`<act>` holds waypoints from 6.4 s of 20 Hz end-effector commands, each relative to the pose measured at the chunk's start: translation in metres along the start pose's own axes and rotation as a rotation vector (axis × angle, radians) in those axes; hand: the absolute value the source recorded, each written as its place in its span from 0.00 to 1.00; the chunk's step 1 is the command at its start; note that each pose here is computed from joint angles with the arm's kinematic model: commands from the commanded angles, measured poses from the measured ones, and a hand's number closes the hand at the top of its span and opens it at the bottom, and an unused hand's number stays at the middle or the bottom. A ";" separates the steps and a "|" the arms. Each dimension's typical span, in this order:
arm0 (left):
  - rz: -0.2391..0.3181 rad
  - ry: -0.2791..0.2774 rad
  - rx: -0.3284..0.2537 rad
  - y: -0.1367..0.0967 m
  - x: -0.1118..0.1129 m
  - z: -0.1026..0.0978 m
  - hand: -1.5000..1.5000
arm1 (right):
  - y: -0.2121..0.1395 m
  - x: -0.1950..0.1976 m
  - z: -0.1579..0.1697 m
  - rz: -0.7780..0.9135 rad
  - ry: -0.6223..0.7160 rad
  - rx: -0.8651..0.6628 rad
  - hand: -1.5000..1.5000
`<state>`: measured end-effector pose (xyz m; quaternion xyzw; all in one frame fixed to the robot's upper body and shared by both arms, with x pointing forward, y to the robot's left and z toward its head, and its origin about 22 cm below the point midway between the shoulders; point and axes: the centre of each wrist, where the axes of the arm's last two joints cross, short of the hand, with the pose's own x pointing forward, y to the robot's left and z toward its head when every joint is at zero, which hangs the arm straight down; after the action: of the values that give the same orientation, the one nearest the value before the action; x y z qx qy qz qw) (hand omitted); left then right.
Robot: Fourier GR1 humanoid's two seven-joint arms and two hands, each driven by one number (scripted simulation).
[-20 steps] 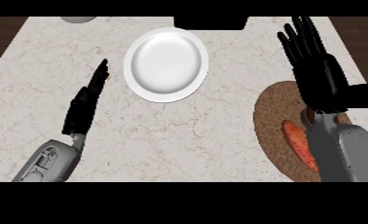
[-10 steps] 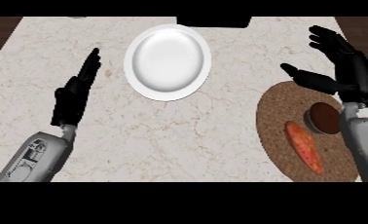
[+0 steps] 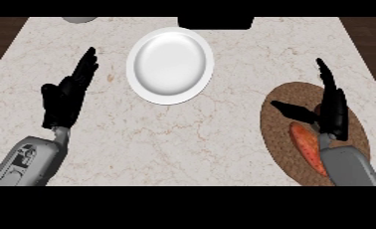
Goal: Pick the cupcake from the placemat and place it in the plate
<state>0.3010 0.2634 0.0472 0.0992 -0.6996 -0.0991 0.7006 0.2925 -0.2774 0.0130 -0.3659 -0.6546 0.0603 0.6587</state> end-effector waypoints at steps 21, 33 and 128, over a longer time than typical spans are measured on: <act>0.000 -0.003 0.004 -0.019 -0.009 0.009 0.50 | -0.118 0.108 -0.008 0.533 0.422 0.265 0.00; 0.002 0.012 0.004 0.005 -0.013 -0.005 0.50 | -0.099 0.069 -0.031 0.587 0.500 0.370 0.00; -0.010 -0.060 -0.096 -0.026 0.011 -0.025 0.50 | 0.175 0.190 -0.031 -0.007 -0.284 0.474 0.00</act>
<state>0.3243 0.2204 0.0478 0.0603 -0.7166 -0.1377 0.6811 0.4160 -0.0562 0.0671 -0.2320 -0.6725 0.3238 0.6238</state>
